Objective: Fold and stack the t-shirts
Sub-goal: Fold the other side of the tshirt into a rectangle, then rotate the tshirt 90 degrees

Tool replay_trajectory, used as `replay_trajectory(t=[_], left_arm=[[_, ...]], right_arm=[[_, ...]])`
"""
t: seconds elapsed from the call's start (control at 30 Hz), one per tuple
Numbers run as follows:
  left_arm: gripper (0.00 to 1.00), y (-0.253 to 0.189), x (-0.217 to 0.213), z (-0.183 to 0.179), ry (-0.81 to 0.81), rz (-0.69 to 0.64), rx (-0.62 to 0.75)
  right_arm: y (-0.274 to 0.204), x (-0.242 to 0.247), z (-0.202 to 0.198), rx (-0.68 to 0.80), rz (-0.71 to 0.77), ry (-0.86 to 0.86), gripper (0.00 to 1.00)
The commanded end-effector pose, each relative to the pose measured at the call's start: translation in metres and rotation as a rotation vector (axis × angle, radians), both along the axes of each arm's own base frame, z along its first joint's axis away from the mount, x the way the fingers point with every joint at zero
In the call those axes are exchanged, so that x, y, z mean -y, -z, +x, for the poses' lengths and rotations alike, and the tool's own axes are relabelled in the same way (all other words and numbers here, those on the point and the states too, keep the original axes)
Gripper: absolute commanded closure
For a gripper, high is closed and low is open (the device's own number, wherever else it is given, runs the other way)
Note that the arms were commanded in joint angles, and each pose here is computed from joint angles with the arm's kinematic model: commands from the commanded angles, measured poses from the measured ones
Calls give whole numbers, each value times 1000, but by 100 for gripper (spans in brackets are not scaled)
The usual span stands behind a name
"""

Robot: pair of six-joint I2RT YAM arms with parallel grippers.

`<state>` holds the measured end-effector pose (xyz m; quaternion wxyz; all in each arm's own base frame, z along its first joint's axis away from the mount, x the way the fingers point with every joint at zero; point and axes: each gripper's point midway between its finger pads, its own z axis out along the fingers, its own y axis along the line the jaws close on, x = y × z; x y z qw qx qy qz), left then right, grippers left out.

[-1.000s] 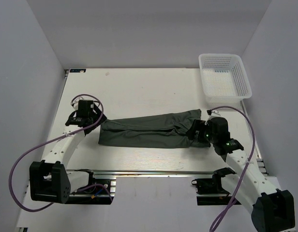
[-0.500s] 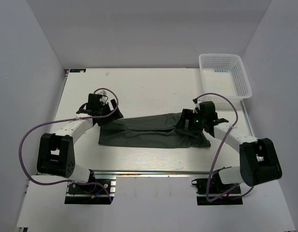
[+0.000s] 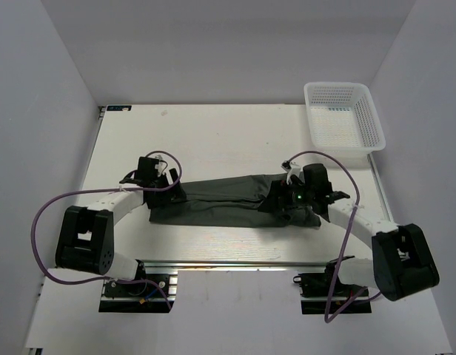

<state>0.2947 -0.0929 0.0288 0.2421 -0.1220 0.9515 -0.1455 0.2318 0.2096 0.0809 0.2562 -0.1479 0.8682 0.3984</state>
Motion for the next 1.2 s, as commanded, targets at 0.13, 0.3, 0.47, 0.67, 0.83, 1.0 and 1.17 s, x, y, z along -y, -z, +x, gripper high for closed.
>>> replay_trajectory(t=[0.13,0.3,0.47,0.67,0.83,1.0,1.17], left_arm=[[0,15,-28,-20,-103,95,-80],[0,8,-31,-15,-134,106,-67],[0,-13,-28,2,-136,91,-8],[0,-44,-23,17,-140,77,62],[0,-73,-28,27,-185,86,112],[0,-89,-22,36,-181,66,145],[0,-85,-15,42,-138,49,142]], right_arm=[[6,4,-43,-45,13,-107,13],[-2,13,-28,13,-53,-35,12],[-32,14,3,93,-63,61,11],[-31,49,51,107,-216,396,12],[-13,64,66,74,-385,492,12],[18,49,67,24,-496,439,10],[43,35,57,12,-625,394,10]])
